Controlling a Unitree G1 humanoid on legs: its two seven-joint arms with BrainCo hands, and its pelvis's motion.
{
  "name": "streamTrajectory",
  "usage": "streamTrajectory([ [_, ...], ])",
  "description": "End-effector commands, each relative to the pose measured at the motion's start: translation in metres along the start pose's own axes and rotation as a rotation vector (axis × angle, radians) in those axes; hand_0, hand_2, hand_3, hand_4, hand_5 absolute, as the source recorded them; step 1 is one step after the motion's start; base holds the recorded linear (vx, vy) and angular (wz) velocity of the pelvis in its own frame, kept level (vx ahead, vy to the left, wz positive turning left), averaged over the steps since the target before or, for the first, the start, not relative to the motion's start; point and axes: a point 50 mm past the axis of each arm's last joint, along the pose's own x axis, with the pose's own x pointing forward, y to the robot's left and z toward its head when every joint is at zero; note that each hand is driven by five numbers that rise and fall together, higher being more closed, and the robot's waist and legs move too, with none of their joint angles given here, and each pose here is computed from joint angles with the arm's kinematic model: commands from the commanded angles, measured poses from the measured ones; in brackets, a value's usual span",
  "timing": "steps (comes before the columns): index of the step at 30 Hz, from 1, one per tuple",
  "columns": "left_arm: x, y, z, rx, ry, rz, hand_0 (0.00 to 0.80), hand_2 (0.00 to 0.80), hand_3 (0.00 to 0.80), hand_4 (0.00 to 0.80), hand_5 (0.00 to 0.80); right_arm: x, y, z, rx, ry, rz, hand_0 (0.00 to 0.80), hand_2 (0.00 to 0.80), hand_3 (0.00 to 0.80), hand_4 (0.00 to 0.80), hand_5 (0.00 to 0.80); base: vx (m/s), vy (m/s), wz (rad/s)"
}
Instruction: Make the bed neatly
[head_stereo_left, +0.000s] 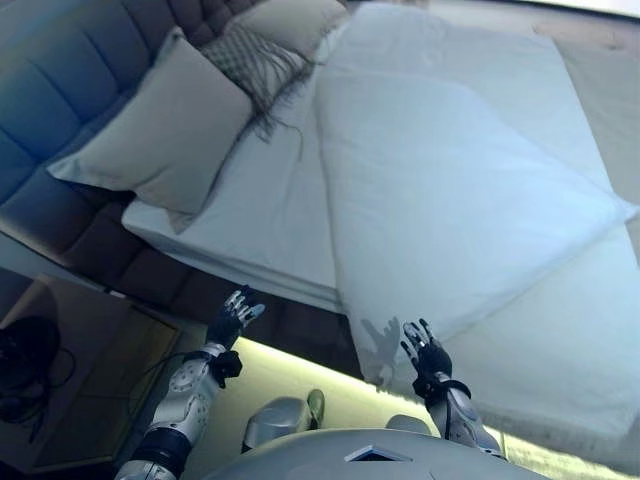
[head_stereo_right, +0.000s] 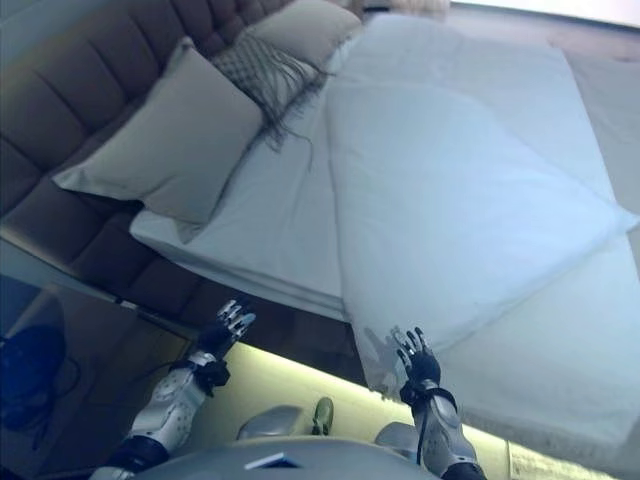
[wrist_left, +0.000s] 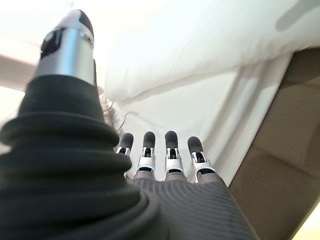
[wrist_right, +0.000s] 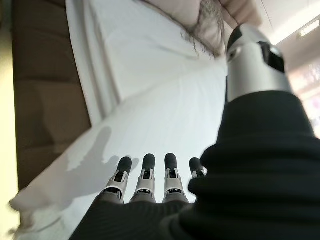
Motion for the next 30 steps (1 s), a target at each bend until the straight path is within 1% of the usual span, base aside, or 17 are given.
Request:
streamTrajectory([
  [1,0.001,-0.008,0.020,0.022,-0.095,-0.023,0.000,0.000,0.000,0.000,0.000,-0.001,-0.007,0.019,0.004,-0.097,0.008,0.000,0.000,0.000,0.000,0.000,0.181,-0.147,-0.09],
  [5,-0.002,0.003,0.027,0.013,-0.123,0.022,0.000,0.000,0.000,0.000,0.000,0.008,-0.013,0.028,-0.001,-0.083,0.030,0.000,0.000,0.000,0.000,0.000,0.146,-0.161,-0.11],
  [12,-0.010,0.021,0.026,0.043,-0.132,0.075,0.000,0.000,0.000,0.000,0.000,0.011,-0.010,0.027,-0.005,-0.060,0.065,0.000,0.000,0.000,0.000,0.000,0.143,-0.219,-0.08],
  [16,-0.009,0.023,0.035,0.154,-0.172,0.090,0.000,0.000,0.000,0.000,0.000,0.012,-0.004,0.026,-0.040,-0.039,0.098,0.000,0.000,0.000,0.000,0.000,0.104,-0.267,-0.14],
  [20,0.001,0.022,0.047,0.380,-0.203,0.145,0.000,0.000,0.000,0.000,0.000,0.013,-0.007,0.027,-0.054,-0.024,0.084,0.000,0.000,0.000,0.000,0.000,0.084,-0.267,-0.13],
  [22,0.009,0.017,0.052,0.485,-0.215,0.160,0.000,0.000,0.000,0.000,0.000,0.015,-0.013,0.029,-0.080,-0.003,0.062,0.000,0.000,0.000,0.000,0.000,0.066,-0.192,-0.04],
  [24,0.017,0.007,0.056,0.551,-0.238,0.165,0.000,0.000,0.000,0.000,0.000,0.018,-0.016,0.032,-0.100,0.010,0.037,0.000,0.000,0.000,0.000,0.000,0.002,-0.063,-0.05],
  [26,0.036,-0.017,0.067,0.635,-0.308,0.148,0.000,0.000,0.000,0.000,0.000,0.027,-0.017,0.042,-0.116,-0.012,0.004,0.000,0.000,0.000,0.000,0.000,-0.109,0.127,-0.06],
  [28,0.055,-0.041,0.084,0.678,-0.391,0.139,0.000,0.000,0.000,0.000,0.000,0.040,-0.019,0.060,-0.140,-0.049,-0.044,0.000,0.000,0.000,0.000,0.000,-0.245,0.181,-0.11],
  [30,0.066,-0.061,0.100,0.696,-0.467,0.124,0.000,0.000,0.000,0.000,0.000,0.050,-0.023,0.076,-0.150,-0.085,-0.083,0.000,0.000,0.000,0.000,0.000,-0.259,0.162,-0.41],
])
